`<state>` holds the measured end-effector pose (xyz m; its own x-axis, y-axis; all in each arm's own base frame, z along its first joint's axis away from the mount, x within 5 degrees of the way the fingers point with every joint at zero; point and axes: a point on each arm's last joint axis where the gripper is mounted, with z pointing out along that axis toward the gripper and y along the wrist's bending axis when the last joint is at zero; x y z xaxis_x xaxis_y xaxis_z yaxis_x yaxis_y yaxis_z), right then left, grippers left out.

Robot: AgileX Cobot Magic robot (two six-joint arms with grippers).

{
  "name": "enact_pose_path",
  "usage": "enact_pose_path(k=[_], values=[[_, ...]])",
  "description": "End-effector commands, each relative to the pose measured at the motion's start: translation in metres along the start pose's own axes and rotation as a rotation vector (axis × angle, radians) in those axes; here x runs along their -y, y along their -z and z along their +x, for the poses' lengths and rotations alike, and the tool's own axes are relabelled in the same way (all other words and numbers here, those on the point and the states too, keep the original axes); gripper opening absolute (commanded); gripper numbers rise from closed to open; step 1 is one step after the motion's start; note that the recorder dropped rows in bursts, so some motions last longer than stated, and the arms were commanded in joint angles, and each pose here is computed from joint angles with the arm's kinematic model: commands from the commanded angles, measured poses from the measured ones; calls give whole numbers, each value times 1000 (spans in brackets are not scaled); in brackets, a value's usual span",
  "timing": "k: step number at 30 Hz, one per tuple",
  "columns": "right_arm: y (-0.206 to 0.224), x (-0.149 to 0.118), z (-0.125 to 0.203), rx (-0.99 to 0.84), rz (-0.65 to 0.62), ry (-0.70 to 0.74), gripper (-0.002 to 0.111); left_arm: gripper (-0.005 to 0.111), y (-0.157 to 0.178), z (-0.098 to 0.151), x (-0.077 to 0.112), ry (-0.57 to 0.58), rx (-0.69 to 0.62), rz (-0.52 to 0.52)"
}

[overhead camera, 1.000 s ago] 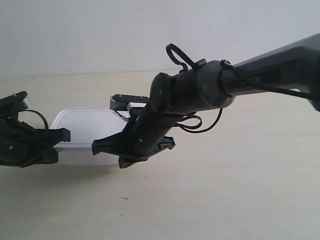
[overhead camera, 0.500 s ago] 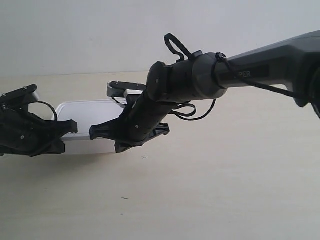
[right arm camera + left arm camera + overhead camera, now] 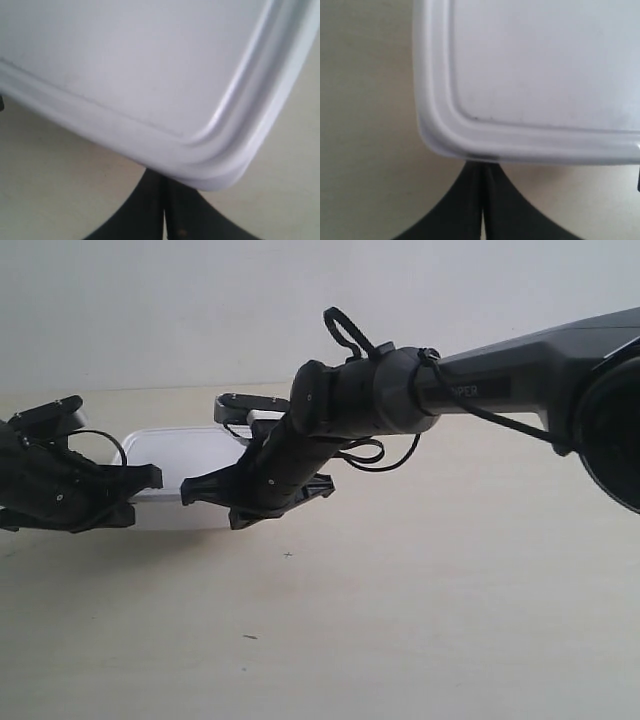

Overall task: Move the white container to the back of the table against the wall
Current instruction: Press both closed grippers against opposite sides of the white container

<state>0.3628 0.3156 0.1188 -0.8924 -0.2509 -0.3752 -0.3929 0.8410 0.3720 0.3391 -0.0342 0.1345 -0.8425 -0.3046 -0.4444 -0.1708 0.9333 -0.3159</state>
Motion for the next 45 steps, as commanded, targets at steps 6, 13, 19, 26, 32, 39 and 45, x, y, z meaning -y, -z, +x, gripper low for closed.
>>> enact_pose_path(k=[6, 13, 19, 26, 32, 39, 45], values=[[-4, 16, -19, 44, 33, 25, 0, 0, -12, -14, 1, -17, 38, -10], [-7, 23, -32, 80, 37, 25, 0, 0, -21, -27, 3, -30, 73, -14], [-9, 23, -41, 106, 44, 51, 0, 0, -33, -37, 6, -32, 76, -5], [-19, 29, -49, 138, 67, 74, 0, 0, -36, -41, 5, -31, 99, -15], [-24, 33, -54, 164, 69, 67, 0, 0, -36, -45, 3, -30, 143, -36], [-20, 29, -65, 216, 59, 74, 0, 0, -48, -45, 2, -29, 123, -38], [-25, 31, -65, 222, 60, 72, 0, 0, -56, -52, 3, -54, 129, -35]])
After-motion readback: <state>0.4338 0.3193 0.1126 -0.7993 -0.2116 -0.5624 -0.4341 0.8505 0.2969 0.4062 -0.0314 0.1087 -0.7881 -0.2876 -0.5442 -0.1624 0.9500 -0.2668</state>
